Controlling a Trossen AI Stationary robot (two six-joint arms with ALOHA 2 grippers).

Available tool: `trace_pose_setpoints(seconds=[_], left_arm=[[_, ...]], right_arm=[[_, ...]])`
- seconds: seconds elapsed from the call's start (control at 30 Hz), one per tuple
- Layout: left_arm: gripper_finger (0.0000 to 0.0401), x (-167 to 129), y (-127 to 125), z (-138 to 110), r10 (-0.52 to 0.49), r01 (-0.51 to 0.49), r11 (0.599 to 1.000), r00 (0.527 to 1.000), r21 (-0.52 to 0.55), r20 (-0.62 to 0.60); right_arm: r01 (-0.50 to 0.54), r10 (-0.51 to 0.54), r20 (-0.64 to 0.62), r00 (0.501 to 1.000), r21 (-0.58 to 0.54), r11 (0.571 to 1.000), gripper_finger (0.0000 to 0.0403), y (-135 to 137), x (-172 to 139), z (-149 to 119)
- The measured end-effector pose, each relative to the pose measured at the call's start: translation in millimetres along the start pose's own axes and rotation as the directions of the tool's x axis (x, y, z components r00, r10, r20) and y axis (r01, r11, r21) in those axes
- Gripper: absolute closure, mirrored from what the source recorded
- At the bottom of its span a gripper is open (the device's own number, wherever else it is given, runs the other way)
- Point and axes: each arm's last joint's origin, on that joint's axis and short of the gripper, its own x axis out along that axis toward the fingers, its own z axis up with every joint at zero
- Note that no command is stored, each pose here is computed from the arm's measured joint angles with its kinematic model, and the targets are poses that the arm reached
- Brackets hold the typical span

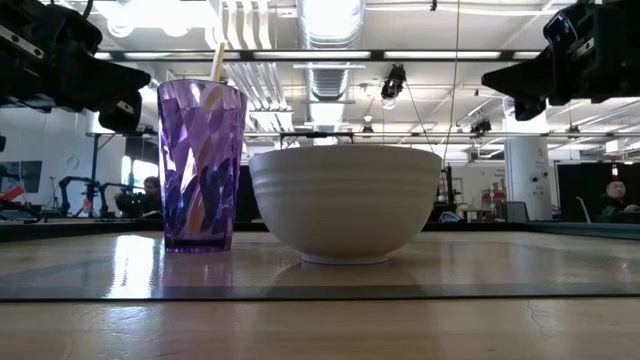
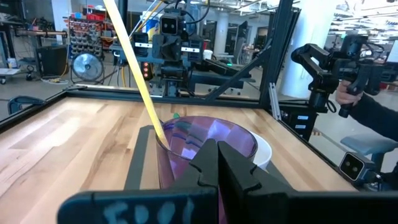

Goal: Pick & Place Utensil
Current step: Return to Home Position

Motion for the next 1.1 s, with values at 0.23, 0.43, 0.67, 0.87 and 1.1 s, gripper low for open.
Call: trace_pose_setpoints(seconds=[0.23,0.43,0.67,0.87,1.1], left_arm=[[0.0401,0,0,0,0.000,0.000,1.000,1.000,0.000,-0.001],[0.0401,0,0,0,0.000,0.000,1.000,1.000,0.000,-0.001],[0.0401,0,0,0,0.000,0.000,1.000,1.000,0.000,-0.001],[0.0401,0,0,0,0.000,0.000,1.000,1.000,0.000,-0.002],[0.0401,0,0,-1,0.000,0.000,1.000,1.000,0.000,-0.002]], right_arm=[[0.008,-0.008,0.006,1.000,0.036,0.999,0.0394,-1,-6,-15],[0.008,-0.008,0.015,1.000,0.030,1.000,0.0394,-1,-6,-14],[0.050,-0.050,0.079,0.996,0.001,0.999,0.0394,-3,-8,-8],[0.077,-0.071,0.169,0.983,-0.025,0.997,0.0394,-3,-15,0],[0.082,-0.075,0.152,0.986,-0.046,0.996,0.0394,-4,-20,-2]])
